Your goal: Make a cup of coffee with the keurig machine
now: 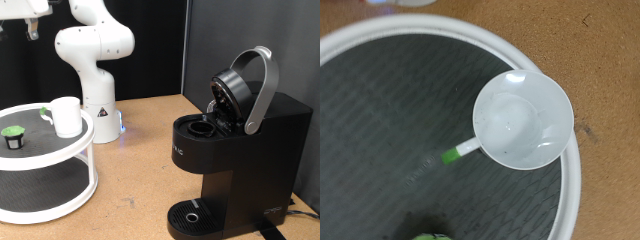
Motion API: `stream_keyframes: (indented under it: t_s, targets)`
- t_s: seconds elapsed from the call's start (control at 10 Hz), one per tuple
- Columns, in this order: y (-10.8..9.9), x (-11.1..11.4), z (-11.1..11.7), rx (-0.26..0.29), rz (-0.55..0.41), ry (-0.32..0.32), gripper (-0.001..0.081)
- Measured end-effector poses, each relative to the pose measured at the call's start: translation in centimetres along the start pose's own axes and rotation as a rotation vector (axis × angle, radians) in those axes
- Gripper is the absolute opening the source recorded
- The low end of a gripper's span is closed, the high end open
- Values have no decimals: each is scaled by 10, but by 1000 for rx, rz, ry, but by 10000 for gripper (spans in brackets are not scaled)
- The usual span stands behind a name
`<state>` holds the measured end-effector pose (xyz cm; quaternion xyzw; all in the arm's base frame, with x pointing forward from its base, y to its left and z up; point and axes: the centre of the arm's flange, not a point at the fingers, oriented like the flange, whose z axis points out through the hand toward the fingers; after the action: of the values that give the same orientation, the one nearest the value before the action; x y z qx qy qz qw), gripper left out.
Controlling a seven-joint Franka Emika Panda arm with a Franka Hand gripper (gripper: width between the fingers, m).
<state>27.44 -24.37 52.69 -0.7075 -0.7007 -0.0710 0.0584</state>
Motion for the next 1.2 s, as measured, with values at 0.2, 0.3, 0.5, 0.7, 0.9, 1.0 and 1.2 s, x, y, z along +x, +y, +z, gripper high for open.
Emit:
stream_keyframes:
  t_s: [0.2, 0.3, 0.5, 0.7, 0.9, 1.0, 1.2]
  targets:
    - [1, -6, 15, -4, -93, 11, 805]
    - [3, -9, 23, 6, -102, -11, 805]
    - [11, -12, 41, 16, -98, -69, 805]
    - [18, -13, 57, 14, -92, -86, 805]
    - [22, -17, 73, -4, -92, -88, 805]
    - [23, -18, 80, -10, -92, -89, 805]
    - [25, -21, 96, -3, -98, -110, 805]
